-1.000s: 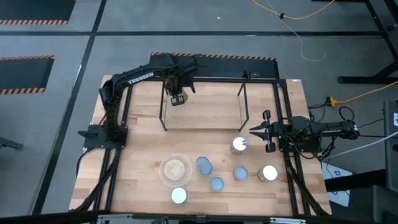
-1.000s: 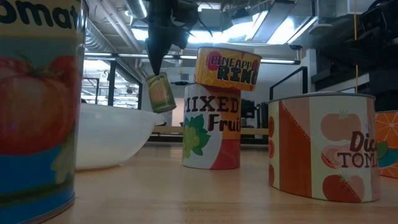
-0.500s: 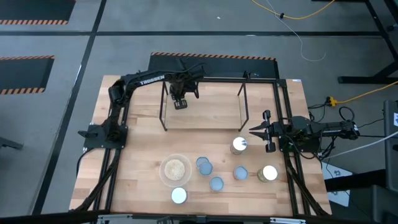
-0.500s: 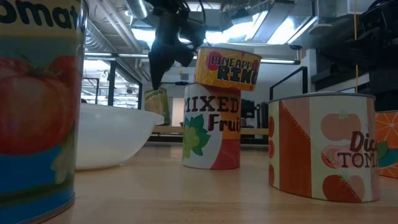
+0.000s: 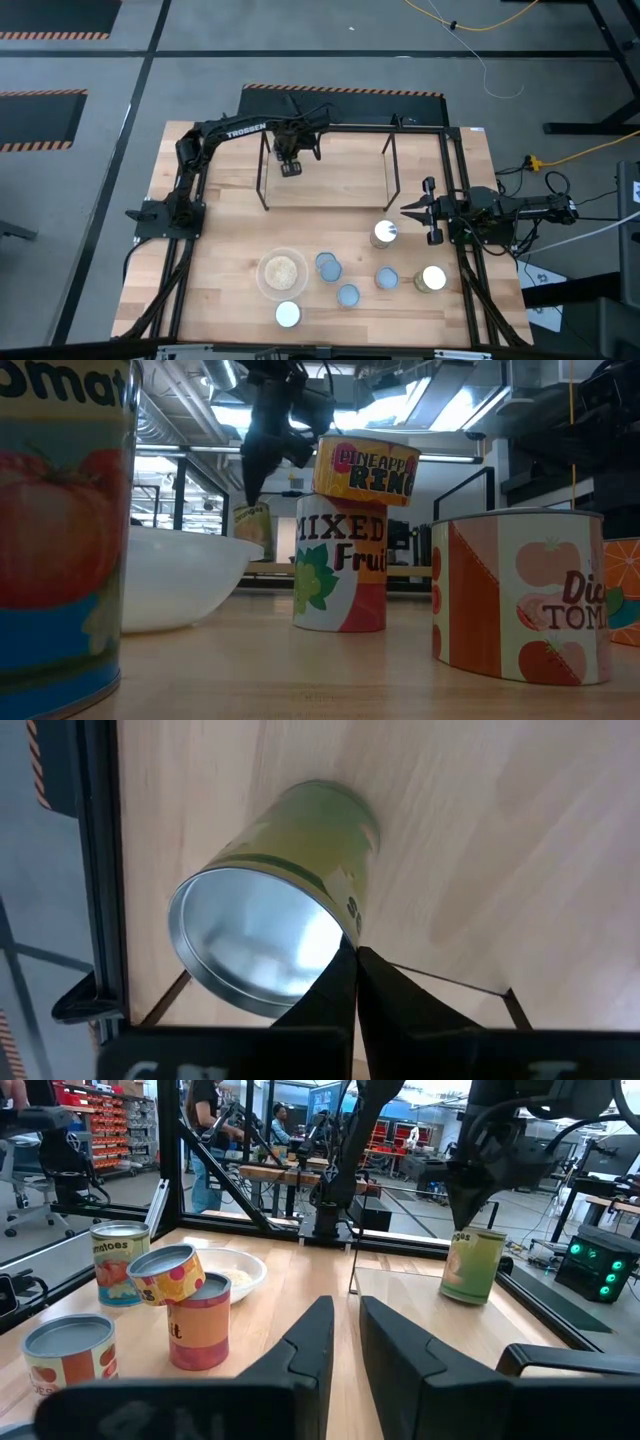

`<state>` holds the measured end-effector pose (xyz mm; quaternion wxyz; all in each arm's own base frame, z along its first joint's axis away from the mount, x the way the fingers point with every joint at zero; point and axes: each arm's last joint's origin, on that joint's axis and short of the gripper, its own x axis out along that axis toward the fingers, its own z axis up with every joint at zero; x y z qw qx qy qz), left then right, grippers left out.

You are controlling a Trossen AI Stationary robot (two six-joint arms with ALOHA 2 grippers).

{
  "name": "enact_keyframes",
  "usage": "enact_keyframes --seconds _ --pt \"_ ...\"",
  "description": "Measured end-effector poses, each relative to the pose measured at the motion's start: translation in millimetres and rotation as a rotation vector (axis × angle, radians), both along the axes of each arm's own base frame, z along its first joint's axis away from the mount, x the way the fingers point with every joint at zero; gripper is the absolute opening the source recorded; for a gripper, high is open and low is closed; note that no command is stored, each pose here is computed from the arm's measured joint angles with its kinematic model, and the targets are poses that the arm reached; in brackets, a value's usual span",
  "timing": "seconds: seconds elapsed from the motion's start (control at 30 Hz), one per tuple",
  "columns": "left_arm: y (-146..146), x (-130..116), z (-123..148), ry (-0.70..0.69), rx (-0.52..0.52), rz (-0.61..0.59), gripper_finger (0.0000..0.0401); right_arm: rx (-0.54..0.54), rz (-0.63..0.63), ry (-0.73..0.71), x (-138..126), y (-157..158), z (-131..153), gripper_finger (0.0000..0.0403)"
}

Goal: Pick and place cans onto a shelf
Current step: Put the left canned oranges on the shelf

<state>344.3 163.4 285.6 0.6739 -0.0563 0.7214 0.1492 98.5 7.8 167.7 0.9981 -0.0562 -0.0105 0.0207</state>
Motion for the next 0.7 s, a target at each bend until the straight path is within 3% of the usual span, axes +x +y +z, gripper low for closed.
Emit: enact_keyframes --seconds 0.7 --pt "-0.8 1.5 -1.6 -0.007 0.002 -0.007 0.0 0.0 0.0 0.0 0.0 0.0 0.0 0.0059"
